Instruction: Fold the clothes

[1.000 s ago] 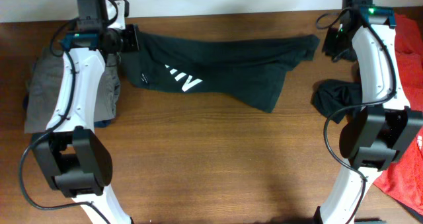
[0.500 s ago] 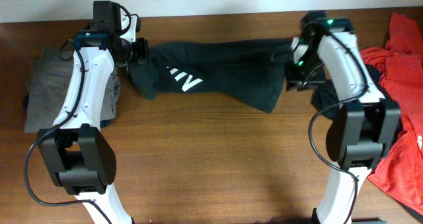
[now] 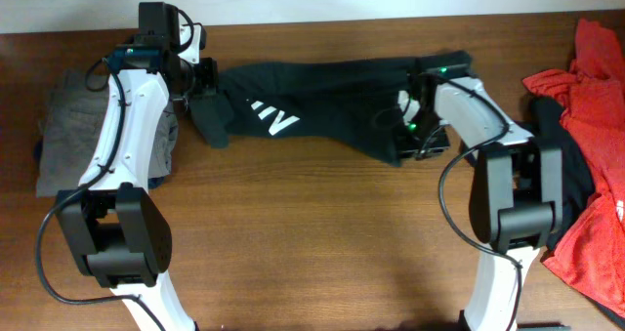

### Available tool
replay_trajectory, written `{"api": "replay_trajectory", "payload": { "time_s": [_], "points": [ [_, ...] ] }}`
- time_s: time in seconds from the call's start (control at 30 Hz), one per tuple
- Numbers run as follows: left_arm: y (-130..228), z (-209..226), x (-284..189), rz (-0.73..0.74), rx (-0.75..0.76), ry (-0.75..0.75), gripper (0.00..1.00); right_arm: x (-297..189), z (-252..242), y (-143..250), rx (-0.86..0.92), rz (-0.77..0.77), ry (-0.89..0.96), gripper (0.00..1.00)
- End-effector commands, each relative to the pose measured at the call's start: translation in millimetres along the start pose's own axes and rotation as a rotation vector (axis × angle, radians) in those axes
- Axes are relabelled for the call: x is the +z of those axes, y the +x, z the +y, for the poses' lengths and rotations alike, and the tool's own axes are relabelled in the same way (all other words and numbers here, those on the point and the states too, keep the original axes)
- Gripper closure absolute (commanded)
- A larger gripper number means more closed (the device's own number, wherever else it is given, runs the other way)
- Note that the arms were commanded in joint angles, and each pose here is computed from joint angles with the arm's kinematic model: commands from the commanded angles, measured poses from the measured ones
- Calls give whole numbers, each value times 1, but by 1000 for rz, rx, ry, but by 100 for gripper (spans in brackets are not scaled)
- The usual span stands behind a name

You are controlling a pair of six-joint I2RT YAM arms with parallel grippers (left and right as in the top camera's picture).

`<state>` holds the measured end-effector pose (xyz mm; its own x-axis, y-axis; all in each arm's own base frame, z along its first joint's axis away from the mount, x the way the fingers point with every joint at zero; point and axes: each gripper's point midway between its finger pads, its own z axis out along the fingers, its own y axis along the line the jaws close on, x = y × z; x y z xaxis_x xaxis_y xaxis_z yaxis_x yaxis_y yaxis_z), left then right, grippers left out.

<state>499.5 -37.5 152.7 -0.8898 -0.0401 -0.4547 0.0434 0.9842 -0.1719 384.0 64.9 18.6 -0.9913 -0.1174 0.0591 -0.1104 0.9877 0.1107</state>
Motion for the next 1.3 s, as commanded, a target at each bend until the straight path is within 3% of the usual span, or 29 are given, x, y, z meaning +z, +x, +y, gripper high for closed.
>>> {"api": "replay_trajectory", "payload": {
  "time_s": [0.0, 0.3, 0.4, 0.5, 0.53, 0.73, 0.87, 1.03, 1.17, 1.27],
  "points": [
    [3, 4, 6, 15, -13, -10, 99, 11, 18, -2, -50, -28, -7, 51],
    [4, 2, 6, 16, -10, -9, 99, 26, 23, -7, -63, -64, -7, 52],
    [4, 2, 6, 16, -10, -9, 99, 31, 22, -2, -62, -50, -7, 66],
    [4, 2, 6, 16, -10, -9, 99, 35, 22, 3, -60, -34, -6, 92],
    [3, 2, 6, 15, -10, -9, 99, 35, 22, 5, -59, -27, -6, 96],
    [3, 2, 6, 15, -8, -9, 100, 19, 18, 7, -41, -25, -4, 96],
    [-1, 2, -3, -6, 11, -9, 100, -56, -12, -15, 58, -169, 74, 96],
    [-20, -5, -40, -97, 91, -9, 100, -189, -42, -34, 136, -443, 103, 96],
    [-46, 0, -103, -248, 93, -46, 100, -301, -64, -23, 193, -676, 129, 96],
    [-59, 14, -153, -356, 71, -72, 100, -347, -75, -6, 229, -759, 173, 96]
  ]
}}
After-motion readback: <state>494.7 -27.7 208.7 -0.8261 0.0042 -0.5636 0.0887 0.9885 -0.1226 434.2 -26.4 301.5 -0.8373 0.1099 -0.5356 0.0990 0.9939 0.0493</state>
